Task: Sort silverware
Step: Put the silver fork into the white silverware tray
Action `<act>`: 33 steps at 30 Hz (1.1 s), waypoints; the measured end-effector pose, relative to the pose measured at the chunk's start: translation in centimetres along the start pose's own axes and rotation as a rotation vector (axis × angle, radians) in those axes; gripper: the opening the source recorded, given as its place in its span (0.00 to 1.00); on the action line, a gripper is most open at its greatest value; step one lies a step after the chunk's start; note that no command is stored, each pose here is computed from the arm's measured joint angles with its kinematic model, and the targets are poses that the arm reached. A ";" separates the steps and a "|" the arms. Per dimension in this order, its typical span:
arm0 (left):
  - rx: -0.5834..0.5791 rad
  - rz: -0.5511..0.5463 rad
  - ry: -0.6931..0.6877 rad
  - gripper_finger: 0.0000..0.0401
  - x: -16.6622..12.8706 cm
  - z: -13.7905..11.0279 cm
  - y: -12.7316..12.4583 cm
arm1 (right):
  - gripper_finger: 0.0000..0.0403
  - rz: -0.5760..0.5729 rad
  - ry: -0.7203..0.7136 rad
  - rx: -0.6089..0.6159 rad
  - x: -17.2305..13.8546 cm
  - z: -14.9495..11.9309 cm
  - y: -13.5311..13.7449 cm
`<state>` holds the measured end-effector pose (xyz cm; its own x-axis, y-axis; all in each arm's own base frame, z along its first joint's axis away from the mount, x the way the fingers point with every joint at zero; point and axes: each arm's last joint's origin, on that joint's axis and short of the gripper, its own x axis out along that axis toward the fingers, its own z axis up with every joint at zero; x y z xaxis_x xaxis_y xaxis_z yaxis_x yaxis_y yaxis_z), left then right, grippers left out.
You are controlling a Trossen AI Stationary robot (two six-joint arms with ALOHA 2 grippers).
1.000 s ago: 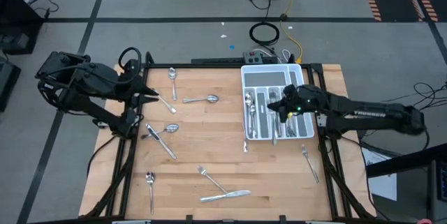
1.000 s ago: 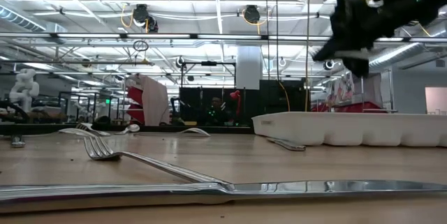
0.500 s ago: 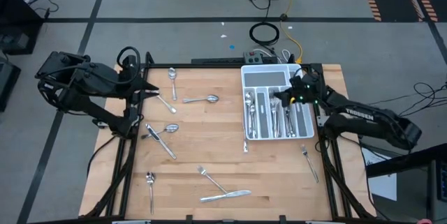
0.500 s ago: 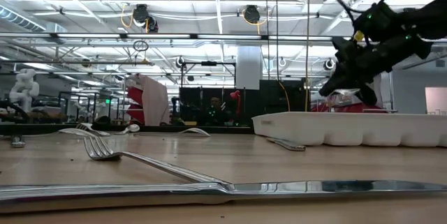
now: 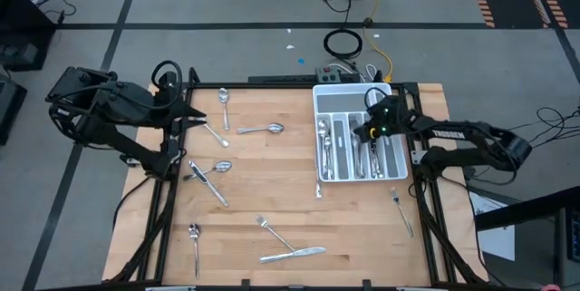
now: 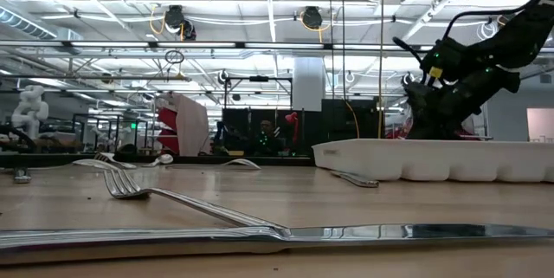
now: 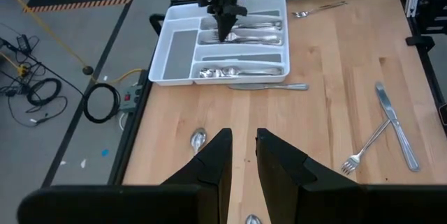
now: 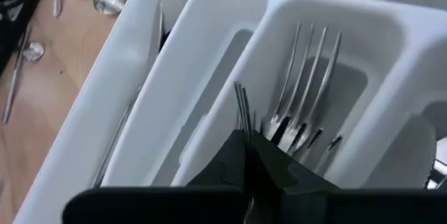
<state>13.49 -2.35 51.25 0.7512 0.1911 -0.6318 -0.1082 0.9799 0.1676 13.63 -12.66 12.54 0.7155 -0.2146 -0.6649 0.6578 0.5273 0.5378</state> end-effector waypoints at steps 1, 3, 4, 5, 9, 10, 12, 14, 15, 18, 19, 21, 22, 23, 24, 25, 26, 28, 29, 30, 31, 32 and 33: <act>0.000 0.000 0.000 0.18 0.0 0.0 0.0 | 0.00 -0.011 -0.001 0.003 0.1 0.0 -0.1; 0.000 0.000 0.000 0.18 0.0 0.0 0.0 | 0.02 -0.024 -0.006 0.006 0.2 0.0 -0.2; 0.000 0.000 0.000 0.18 0.0 0.0 0.0 | 0.04 -0.026 -0.010 0.007 0.3 0.1 -0.2; 0.000 0.000 0.000 0.18 0.0 0.0 0.0 | 0.06 -0.027 -0.012 0.007 0.2 0.2 -0.1; -0.003 0.000 0.000 0.18 0.0 0.0 0.0 | 0.18 -0.023 -0.032 -0.010 -0.1 0.7 0.3; -0.003 0.000 0.000 0.18 0.0 0.0 0.0 | 0.20 -0.025 -0.035 -0.011 -0.1 0.9 0.3; -0.003 0.004 0.000 0.18 0.0 0.0 0.0 | 0.26 -0.028 -0.044 -0.019 -0.2 1.3 0.5; -0.011 0.024 -0.004 0.18 0.0 0.0 0.1 | 0.30 -0.028 -0.060 -0.026 -0.3 1.9 0.8; -0.014 0.044 -0.009 0.18 0.0 0.1 0.1 | 0.32 -0.021 -0.073 -0.032 -0.4 2.4 1.1; -0.047 0.161 -0.042 0.18 0.1 0.3 0.4 | 0.35 0.008 -0.119 -0.054 -1.0 4.1 2.3; -0.055 0.224 -0.043 0.18 0.1 0.4 0.6 | 0.35 0.023 -0.140 -0.064 -1.3 4.8 2.8; -0.093 0.358 -0.042 0.18 0.4 0.4 1.0 | 0.36 0.054 -0.200 -0.091 -2.1 6.3 3.9; -0.121 0.415 -0.042 0.18 0.5 0.4 1.3 | 0.36 0.071 -0.232 -0.105 -2.6 7.0 4.5; -0.154 0.464 -0.040 0.18 0.8 0.5 1.6 | 0.36 0.086 -0.261 -0.120 -3.1 7.7 5.1; -0.187 0.501 -0.028 0.18 1.3 0.4 1.9 | 0.36 0.100 -0.289 -0.134 -3.6 8.3 5.7; -0.227 0.530 -0.013 0.18 1.8 0.2 2.2 | 0.36 0.112 -0.315 -0.145 -4.1 9.0 6.2; -0.273 0.564 0.006 0.18 2.4 0.1 2.7 | 0.36 0.122 -0.337 -0.154 -4.6 9.5 6.6; -0.353 0.635 0.069 0.18 4.2 -0.5 3.6 | 0.36 0.139 -0.378 -0.177 -5.3 10.5 7.5; -0.399 0.668 0.107 0.18 5.3 -1.0 4.1 | 0.36 0.145 -0.394 -0.183 -5.6 10.9 7.8; -0.442 0.693 0.153 0.18 6.4 -1.6 4.6 | 0.36 0.143 -0.408 -0.190 -5.8 11.2 8.0; -0.465 0.704 0.215 0.18 7.7 -2.3 5.1 | 0.36 0.137 -0.422 -0.199 -6.0 11.5 8.1; -0.473 0.705 0.285 0.18 9.0 -3.1 5.5 | 0.36 0.130 -0.433 -0.208 -6.2 11.6 8.3; -0.459 0.708 0.367 0.18 10.3 -4.1 5.8 | 0.36 0.128 -0.439 -0.216 -6.2 11.7 8.3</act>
<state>17.93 5.59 42.57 0.1661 0.6843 -0.7101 -0.7705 0.5394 0.3396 17.42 -16.58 27.26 0.8490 -0.4386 -0.2947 0.5282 0.7198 0.4504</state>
